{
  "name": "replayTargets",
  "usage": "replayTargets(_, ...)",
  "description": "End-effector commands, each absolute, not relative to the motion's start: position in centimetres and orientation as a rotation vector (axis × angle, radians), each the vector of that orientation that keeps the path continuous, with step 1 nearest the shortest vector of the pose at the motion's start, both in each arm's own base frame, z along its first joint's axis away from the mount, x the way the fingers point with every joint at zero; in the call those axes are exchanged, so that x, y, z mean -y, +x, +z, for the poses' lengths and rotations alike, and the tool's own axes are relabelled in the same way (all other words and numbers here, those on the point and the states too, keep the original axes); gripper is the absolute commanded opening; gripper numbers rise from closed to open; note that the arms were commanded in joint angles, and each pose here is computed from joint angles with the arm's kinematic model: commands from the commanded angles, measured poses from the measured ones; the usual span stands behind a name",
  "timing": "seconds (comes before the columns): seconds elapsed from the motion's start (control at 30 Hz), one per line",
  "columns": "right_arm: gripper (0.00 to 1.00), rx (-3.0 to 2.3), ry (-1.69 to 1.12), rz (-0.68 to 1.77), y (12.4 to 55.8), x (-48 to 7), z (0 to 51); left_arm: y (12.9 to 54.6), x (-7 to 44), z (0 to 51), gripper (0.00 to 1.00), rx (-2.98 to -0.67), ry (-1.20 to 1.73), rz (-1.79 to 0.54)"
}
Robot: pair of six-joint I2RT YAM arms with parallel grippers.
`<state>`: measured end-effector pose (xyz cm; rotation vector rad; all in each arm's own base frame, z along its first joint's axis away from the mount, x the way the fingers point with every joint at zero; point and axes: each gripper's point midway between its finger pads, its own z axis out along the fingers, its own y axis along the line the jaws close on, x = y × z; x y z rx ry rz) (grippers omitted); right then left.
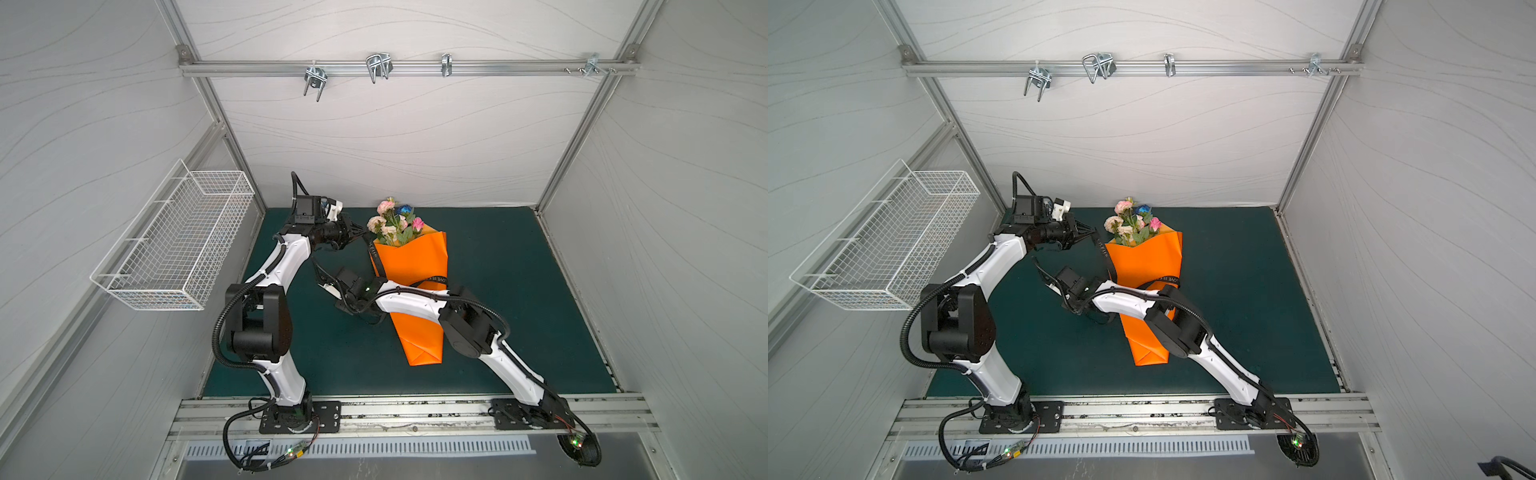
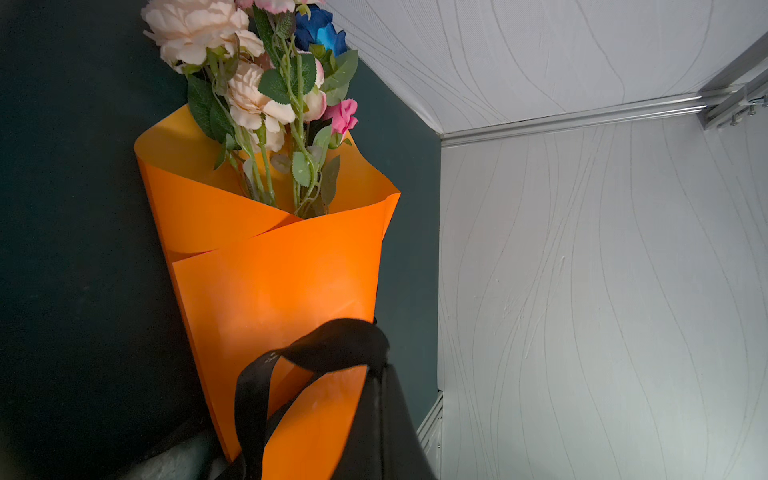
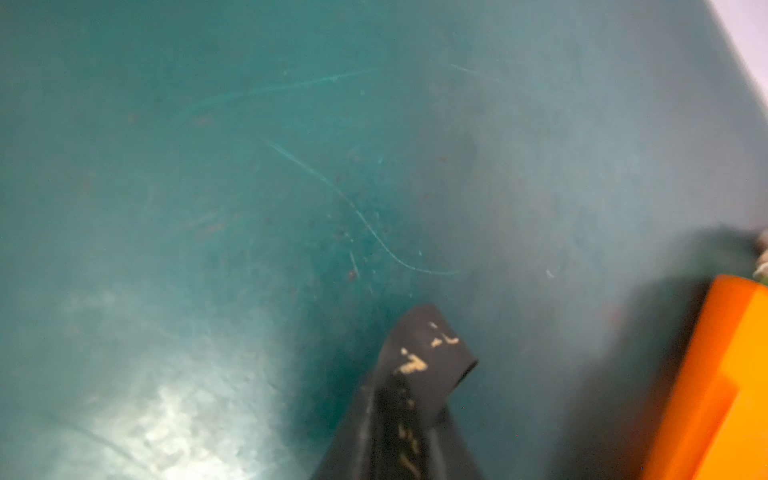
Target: Tie the bouquet of fake flowers
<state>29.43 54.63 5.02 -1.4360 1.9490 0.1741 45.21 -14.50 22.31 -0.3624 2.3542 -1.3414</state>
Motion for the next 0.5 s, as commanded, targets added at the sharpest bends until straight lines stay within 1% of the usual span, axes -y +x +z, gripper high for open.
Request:
replayTargets(0.0,0.09,-1.863,-1.408,0.224,28.1,-54.7,10.3,45.3,14.7,24.3,0.00,-2.308,-0.293,-1.349)
replayTargets(0.2,0.06,-1.769,-1.321,0.325,25.0,-53.0,17.0,44.8,14.5,24.5,0.00,-2.306,-0.285,-1.326)
replayTargets(0.37,0.05,-1.764,-1.230,0.464,22.9,-51.1,21.1,44.5,14.5,24.2,0.00,-2.308,-0.282,-1.326)
replayTargets(0.43,0.02,-1.749,-1.198,0.502,22.4,-50.4,22.9,44.4,14.5,24.0,0.00,-2.312,-0.281,-1.325)
replayTargets(0.47,0.02,-1.737,-1.182,0.516,22.1,-50.0,23.9,44.3,14.5,23.9,0.00,-2.312,-0.282,-1.324)
